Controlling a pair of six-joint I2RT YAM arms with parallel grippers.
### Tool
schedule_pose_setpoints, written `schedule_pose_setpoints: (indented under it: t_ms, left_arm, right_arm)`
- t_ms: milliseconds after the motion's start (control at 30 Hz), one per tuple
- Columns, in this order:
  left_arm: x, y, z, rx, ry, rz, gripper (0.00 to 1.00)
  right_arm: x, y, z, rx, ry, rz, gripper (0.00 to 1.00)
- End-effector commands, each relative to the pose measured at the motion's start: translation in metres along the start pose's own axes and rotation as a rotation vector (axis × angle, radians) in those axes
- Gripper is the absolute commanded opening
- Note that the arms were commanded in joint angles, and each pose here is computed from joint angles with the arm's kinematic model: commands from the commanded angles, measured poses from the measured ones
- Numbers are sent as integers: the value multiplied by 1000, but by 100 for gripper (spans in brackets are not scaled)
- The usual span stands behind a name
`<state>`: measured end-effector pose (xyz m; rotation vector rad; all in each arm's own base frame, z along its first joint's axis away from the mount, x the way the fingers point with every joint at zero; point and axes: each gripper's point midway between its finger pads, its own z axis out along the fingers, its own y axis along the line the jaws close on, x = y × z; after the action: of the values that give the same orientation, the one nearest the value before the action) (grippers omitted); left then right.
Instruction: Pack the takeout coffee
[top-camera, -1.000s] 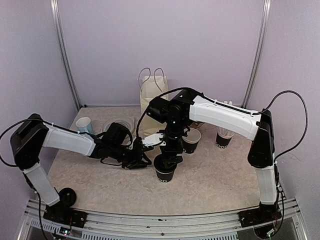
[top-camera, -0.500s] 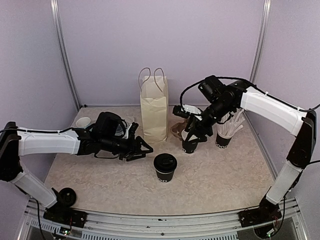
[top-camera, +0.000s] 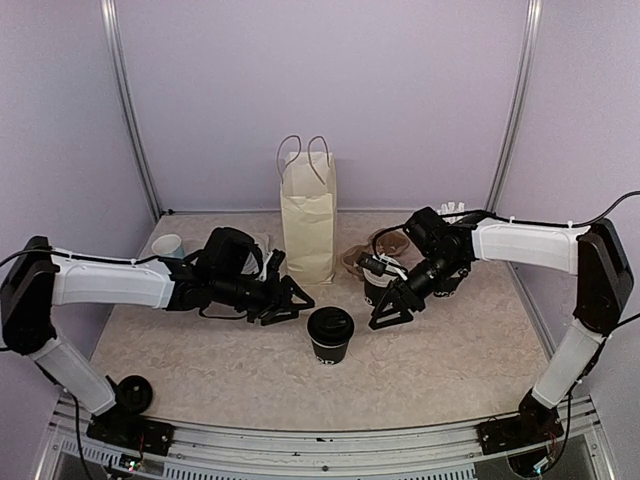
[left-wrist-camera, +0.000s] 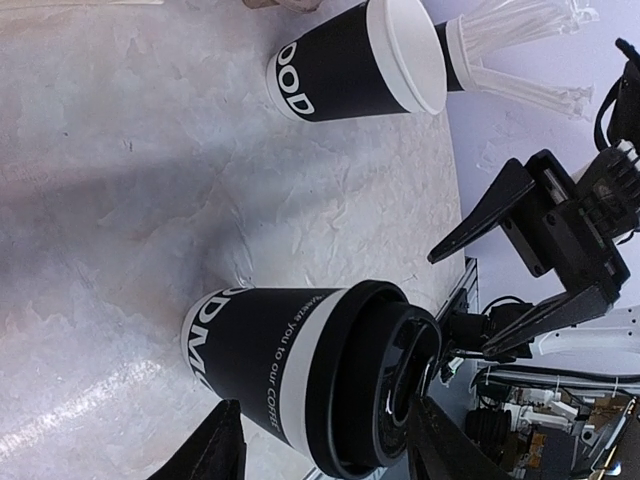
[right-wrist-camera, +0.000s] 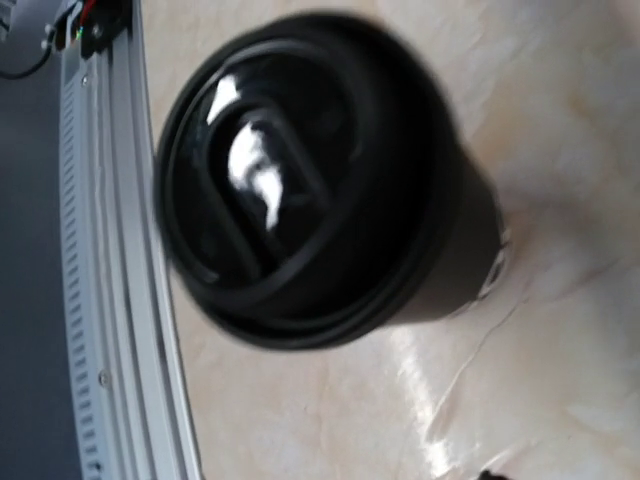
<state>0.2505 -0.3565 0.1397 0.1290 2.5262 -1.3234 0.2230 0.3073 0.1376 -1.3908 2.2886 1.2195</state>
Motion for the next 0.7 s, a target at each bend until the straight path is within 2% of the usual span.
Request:
schedule_pose_setpoints:
  t_ms: [0, 267, 433, 667]
  left_arm:
    - [-10, -13, 11, 38, -5, 25, 55]
    - [-6, -10, 26, 57, 39, 30, 52]
    - [1, 1, 32, 43, 72, 25, 49]
    - [0, -1, 32, 51, 73, 27, 51]
  right_arm:
    - [-16, -12, -2, -18, -61, 34, 70]
    - [-35, -13, 3, -93, -70, -7, 81]
    - [-37, -17, 9, -110, -62, 1, 80]
    - [-33, -11, 16, -137, -37, -5, 81]
